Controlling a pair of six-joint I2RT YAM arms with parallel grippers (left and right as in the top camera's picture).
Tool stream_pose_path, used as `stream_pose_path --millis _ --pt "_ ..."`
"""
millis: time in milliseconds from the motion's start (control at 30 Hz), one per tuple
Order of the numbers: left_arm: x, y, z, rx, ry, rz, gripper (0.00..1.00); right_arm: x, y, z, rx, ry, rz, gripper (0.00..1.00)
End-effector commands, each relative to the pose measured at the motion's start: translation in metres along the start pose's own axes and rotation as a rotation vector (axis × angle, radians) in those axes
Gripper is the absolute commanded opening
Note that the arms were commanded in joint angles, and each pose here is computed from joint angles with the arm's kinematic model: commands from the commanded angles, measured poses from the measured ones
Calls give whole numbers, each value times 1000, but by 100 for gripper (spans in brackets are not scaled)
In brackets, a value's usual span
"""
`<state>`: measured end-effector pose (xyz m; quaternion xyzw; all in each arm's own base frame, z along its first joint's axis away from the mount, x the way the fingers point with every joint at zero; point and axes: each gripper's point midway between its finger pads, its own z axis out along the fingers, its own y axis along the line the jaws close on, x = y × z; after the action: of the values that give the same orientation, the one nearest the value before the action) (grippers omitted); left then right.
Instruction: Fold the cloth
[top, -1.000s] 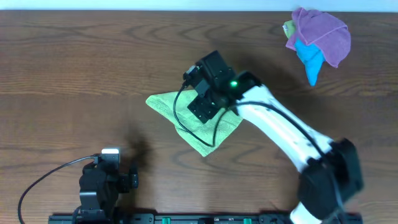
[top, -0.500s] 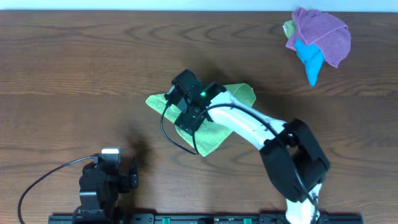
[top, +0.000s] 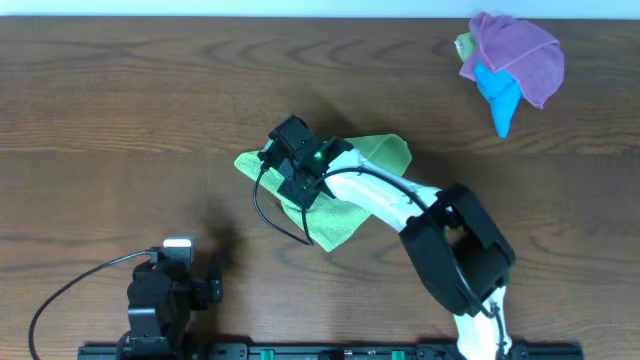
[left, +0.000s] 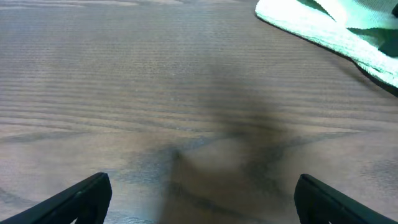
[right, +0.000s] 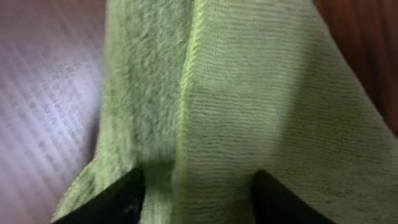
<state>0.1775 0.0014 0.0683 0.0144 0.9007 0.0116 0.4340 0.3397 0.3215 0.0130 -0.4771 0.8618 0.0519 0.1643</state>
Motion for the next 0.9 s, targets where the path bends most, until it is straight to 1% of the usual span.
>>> stream_pose_path --millis 0,100,167,267,367,433,567,700,800,867 --pt "14 -1 4 7 46 1 95 3 -8 9 52 13 9 44" --pt "14 -1 4 7 46 1 95 -3 -17 8 104 -9 15 27" --pt "14 -1 4 7 46 1 95 -4 -18 8 109 -11 15 13" --pt "14 -1 4 7 46 1 95 -3 -22 7 129 -4 16 1" --pt "14 -1 4 6 46 0 95 -4 -33 2 202 6 15 1" --pt "14 -1 4 7 46 1 95 -14 -45 -8 268 -14 17 1" --pt "14 -1 4 7 46 0 95 -48 -64 -29 355 -100 5 1" --pt "14 -4 4 25 46 0 95 -88 -87 -53 465 -236 -14 1" --pt "14 -5 4 29 45 0 95 -101 -104 -66 551 -282 -18 1" --pt "14 -5 4 29 45 0 95 -101 -120 -75 629 -287 3 1"
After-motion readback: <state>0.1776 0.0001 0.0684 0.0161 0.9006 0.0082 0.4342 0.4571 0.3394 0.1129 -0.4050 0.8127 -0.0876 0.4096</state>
